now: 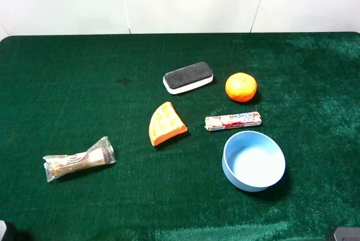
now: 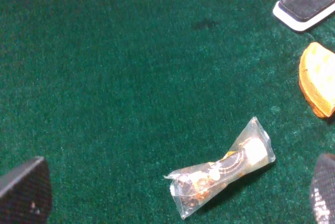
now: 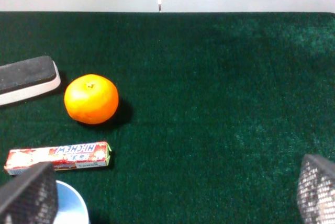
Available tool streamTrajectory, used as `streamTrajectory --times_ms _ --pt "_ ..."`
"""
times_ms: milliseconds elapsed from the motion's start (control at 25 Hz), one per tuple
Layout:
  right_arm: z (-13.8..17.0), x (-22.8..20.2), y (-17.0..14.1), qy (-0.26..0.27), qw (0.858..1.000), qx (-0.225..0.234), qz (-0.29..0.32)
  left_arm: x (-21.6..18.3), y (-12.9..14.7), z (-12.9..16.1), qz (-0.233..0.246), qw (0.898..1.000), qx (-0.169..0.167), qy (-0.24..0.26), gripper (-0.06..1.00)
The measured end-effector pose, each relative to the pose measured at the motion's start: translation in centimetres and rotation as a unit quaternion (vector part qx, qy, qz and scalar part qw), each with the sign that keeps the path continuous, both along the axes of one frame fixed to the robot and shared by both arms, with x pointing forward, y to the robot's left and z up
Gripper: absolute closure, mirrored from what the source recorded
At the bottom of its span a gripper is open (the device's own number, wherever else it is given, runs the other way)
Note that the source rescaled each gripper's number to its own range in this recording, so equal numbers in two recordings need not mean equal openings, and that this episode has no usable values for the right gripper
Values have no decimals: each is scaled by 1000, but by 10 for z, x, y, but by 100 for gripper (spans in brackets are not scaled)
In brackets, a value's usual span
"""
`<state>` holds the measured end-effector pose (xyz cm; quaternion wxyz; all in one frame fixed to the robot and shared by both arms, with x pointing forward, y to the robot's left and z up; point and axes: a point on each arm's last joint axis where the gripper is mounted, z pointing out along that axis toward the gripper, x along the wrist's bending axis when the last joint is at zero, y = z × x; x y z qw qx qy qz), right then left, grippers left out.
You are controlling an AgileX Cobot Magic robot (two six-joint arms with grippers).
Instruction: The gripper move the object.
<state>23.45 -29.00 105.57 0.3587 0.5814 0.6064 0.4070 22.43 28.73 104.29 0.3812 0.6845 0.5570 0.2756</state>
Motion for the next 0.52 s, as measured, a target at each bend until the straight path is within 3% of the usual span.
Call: streamTrajectory --times_ms 520 --pt "0 0 0 0 1000 0 0 0 0 0 0 1000 0 0 -6"
